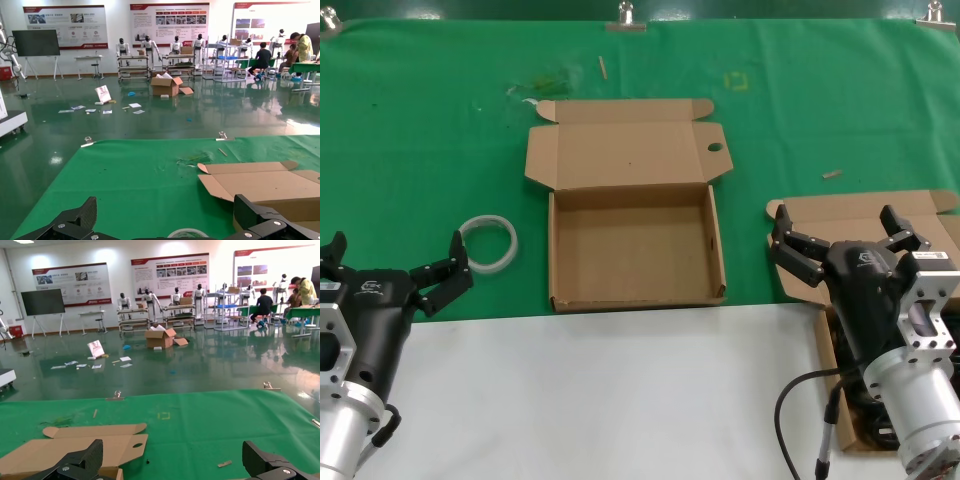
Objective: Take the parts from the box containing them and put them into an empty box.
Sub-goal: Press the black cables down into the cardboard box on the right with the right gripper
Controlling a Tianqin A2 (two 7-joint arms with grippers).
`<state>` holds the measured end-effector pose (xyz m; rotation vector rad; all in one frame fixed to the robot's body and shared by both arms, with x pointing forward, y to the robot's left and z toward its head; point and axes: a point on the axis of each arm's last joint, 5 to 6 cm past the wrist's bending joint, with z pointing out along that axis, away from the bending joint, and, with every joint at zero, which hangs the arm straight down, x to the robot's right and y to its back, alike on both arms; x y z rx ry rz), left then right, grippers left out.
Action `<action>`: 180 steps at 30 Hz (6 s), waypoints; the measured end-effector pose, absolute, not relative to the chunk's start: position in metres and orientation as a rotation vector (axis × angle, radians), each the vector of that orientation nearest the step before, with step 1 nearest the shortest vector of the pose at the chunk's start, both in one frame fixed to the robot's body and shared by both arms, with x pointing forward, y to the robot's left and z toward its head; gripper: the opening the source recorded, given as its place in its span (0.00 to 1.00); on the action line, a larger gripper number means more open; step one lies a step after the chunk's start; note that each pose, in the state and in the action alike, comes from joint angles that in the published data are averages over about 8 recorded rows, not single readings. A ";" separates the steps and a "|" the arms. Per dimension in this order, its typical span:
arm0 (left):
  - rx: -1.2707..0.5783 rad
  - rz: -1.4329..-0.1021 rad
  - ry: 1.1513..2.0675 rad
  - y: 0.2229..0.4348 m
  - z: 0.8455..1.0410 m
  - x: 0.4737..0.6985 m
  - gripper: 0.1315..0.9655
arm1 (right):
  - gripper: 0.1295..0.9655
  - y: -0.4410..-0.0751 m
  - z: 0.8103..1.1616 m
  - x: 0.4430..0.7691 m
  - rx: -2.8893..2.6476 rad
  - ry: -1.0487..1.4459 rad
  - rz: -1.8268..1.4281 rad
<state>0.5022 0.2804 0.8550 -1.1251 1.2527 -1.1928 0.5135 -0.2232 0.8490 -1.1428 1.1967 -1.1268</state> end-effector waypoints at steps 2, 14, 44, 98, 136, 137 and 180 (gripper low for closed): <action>-1.125 -1.193 1.253 0.280 0.855 0.502 1.00 | 1.00 -0.223 0.849 0.513 -1.143 1.197 -1.127; -1.125 -1.193 1.253 0.280 0.855 0.502 1.00 | 1.00 -0.223 0.849 0.513 -1.143 1.197 -1.127; -1.125 -1.193 1.253 0.280 0.855 0.502 1.00 | 1.00 -0.140 0.876 0.536 -1.475 1.409 -1.337; -1.125 -1.193 1.253 0.280 0.855 0.502 1.00 | 1.00 -0.212 0.887 0.539 -2.842 1.039 -1.571; -1.125 -1.193 1.253 0.280 0.855 0.502 1.00 | 0.98 -0.218 0.855 0.553 -2.907 0.926 -1.533; -1.125 -1.193 1.253 0.280 0.855 0.502 1.00 | 0.97 -0.217 0.855 0.553 -2.908 0.925 -1.532; -1.125 -1.193 1.253 0.280 0.855 0.502 1.00 | 0.19 -0.210 0.852 0.549 -2.889 0.916 -1.525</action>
